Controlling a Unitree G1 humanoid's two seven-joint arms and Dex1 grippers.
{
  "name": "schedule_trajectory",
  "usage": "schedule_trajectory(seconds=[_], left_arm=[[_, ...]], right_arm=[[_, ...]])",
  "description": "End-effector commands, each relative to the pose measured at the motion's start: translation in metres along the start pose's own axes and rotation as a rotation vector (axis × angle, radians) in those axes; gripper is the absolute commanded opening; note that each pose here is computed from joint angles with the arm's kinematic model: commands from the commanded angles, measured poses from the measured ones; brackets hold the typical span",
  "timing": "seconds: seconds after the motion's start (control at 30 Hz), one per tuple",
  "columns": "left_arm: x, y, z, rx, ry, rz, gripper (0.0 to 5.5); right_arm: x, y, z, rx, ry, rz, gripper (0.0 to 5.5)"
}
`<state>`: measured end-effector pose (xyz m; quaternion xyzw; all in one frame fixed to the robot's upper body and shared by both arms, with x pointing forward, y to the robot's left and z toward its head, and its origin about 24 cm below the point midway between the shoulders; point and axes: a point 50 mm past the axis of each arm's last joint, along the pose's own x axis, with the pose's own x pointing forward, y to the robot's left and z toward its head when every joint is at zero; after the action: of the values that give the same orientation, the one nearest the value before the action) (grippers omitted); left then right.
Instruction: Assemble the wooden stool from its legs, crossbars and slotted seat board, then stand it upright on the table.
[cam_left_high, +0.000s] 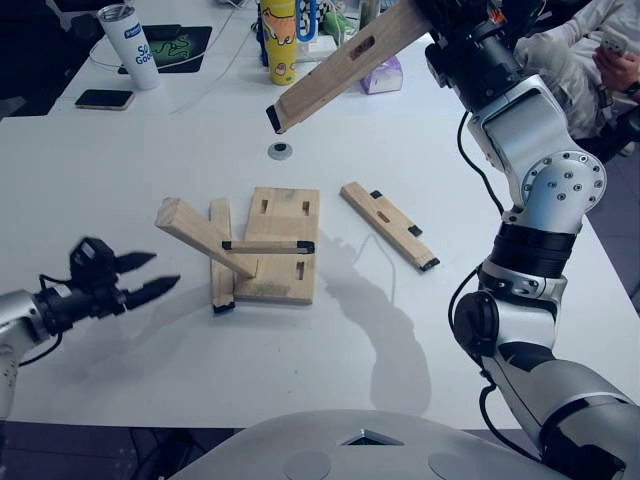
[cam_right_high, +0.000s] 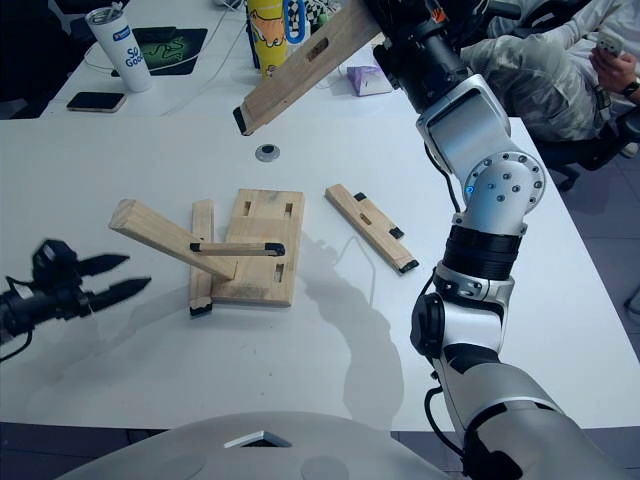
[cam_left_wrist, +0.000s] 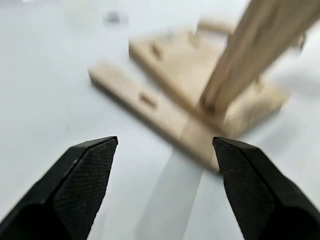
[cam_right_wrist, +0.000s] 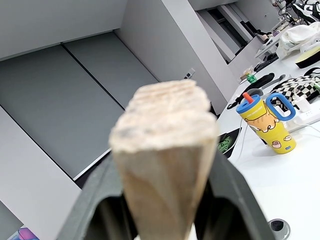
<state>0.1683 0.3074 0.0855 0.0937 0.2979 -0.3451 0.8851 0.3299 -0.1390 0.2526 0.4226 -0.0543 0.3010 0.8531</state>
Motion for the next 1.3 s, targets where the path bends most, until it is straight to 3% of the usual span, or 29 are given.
schedule_trajectory(seconds=[0.03, 0.5, 0.93, 1.13, 1.3], left_arm=[[0.018, -0.018, 0.007, 0.049, -0.029, -0.072, 3.54], [0.081, -0.049, 0.008, 0.129, -0.087, -0.104, 3.54], [0.114, -0.051, 0.003, 0.194, -0.048, -0.077, 3.54], [0.138, -0.049, 0.023, 0.222, -0.135, 0.001, 3.54], [0.161, -0.060, 0.039, 0.206, -0.216, 0.011, 3.54]], right_arm=[[-0.001, 0.000, 0.001, -0.003, -0.005, -0.005, 1.02], [0.004, 0.002, -0.005, 0.006, 0.024, 0.010, 1.02], [0.003, 0.002, -0.008, 0.006, 0.022, 0.008, 1.02], [-0.004, -0.010, -0.004, -0.204, 0.000, -0.127, 1.02], [-0.013, -0.021, -0.007, -0.372, 0.073, -0.240, 1.02]])
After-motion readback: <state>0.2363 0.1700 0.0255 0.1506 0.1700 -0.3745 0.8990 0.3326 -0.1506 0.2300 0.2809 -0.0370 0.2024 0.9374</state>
